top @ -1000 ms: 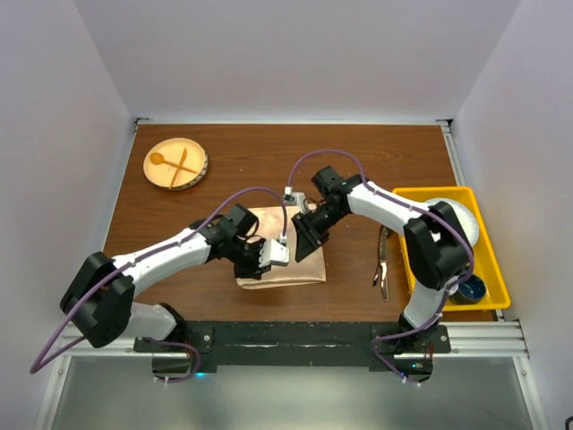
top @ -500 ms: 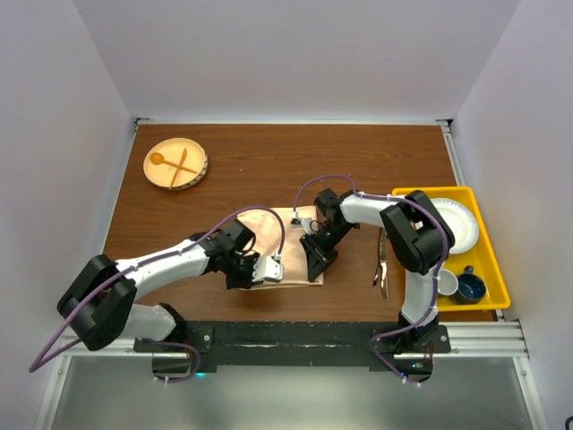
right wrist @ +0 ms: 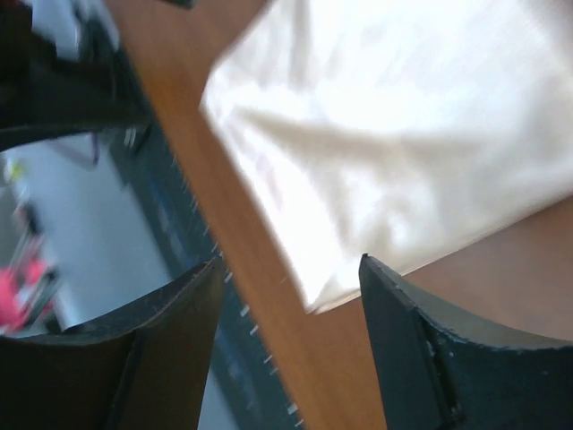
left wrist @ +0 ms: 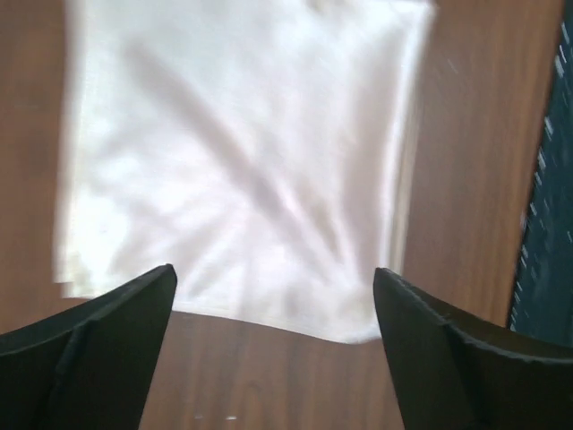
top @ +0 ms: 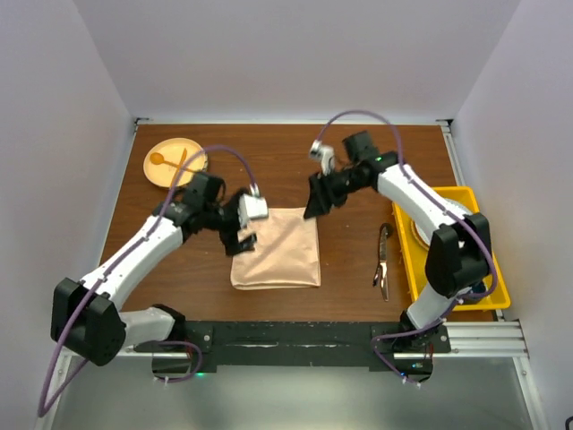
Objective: Fold the napkin into a case and place the utensils inside
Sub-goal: Smooth out the lower triangle-folded napkin at the center of the board, then pick up the lower triangle-folded napkin from the center of the board.
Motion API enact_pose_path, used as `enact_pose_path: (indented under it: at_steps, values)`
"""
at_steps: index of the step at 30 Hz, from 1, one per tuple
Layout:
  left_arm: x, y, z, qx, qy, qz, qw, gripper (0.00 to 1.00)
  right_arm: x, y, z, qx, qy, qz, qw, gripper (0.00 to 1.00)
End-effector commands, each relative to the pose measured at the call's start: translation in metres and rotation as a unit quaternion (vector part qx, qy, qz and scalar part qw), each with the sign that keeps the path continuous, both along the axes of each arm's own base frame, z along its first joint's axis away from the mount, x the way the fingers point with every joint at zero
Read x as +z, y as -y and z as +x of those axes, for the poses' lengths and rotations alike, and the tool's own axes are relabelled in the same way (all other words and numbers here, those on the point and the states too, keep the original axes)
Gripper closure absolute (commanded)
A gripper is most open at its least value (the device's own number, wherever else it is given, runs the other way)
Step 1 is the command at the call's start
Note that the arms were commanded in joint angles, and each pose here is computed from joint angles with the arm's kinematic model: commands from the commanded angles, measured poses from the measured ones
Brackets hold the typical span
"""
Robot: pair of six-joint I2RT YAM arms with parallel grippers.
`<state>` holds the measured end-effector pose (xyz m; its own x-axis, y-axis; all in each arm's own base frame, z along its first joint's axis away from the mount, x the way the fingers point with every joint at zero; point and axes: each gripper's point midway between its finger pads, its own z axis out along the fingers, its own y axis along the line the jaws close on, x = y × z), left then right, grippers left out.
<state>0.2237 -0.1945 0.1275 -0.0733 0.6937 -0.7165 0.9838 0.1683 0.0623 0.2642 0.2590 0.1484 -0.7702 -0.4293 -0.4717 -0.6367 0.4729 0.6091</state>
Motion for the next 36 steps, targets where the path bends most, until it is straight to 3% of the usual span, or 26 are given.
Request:
enact_pose_path:
  at_steps: [1, 4, 7, 8, 11, 13, 14, 16, 20, 22, 27, 36]
  values:
    - [0.076, 0.0, 0.069, 0.112, 0.011, -0.127, 0.985, 0.0, 0.073, 0.023, 0.088, -0.09, 0.173, 0.008, 0.981, 0.26]
    - [0.126, -0.013, 0.117, 0.209, 0.071, -0.183, 0.958, 0.0, 0.118, 0.026, 0.115, -0.12, 0.289, 0.029, 0.949, 0.02]
    - [0.163, -0.029, 0.158, 0.318, 0.144, -0.247, 0.904, 0.0, 0.128, 0.035, 0.136, -0.176, 0.333, 0.023, 0.926, 0.02]
    - [0.163, -0.031, 0.161, 0.319, 0.156, -0.242, 0.903, 0.0, 0.116, 0.036, 0.144, -0.184, 0.323, 0.011, 0.928, 0.02]
    - [0.152, -0.031, 0.174, 0.331, 0.132, -0.221, 0.908, 0.0, 0.092, 0.03, 0.145, -0.152, 0.253, -0.015, 0.955, 0.02]
    - [0.105, -0.034, 0.172, 0.342, 0.031, -0.171, 0.924, 0.0, 0.053, 0.025, 0.138, -0.118, 0.161, -0.043, 0.979, 0.02]
    - [0.107, -0.026, 0.169, 0.313, -0.001, -0.19, 0.93, 0.0, 0.044, 0.025, 0.137, -0.119, 0.137, -0.042, 0.982, 0.06]
    - [0.086, -0.031, 0.166, 0.323, -0.046, -0.21, 0.922, 0.0, 0.02, 0.024, 0.138, -0.133, 0.118, -0.038, 0.983, 0.08]
    - [0.063, -0.026, 0.155, 0.288, -0.066, -0.203, 0.934, 0.02, -0.009, 0.021, 0.138, -0.111, 0.106, -0.027, 0.988, 0.18]
    - [0.049, -0.026, 0.154, 0.282, -0.085, -0.189, 0.937, 0.1, -0.028, 0.018, 0.137, -0.093, 0.082, -0.027, 0.992, 0.23]
    - [0.027, -0.025, 0.155, 0.279, -0.112, -0.173, 0.938, 0.23, -0.054, 0.014, 0.14, -0.072, 0.058, -0.029, 0.995, 0.25]
    - [0.021, -0.027, 0.164, 0.282, -0.113, -0.162, 0.939, 0.25, -0.088, 0.013, 0.128, -0.051, -0.006, -0.036, 0.998, 0.34]
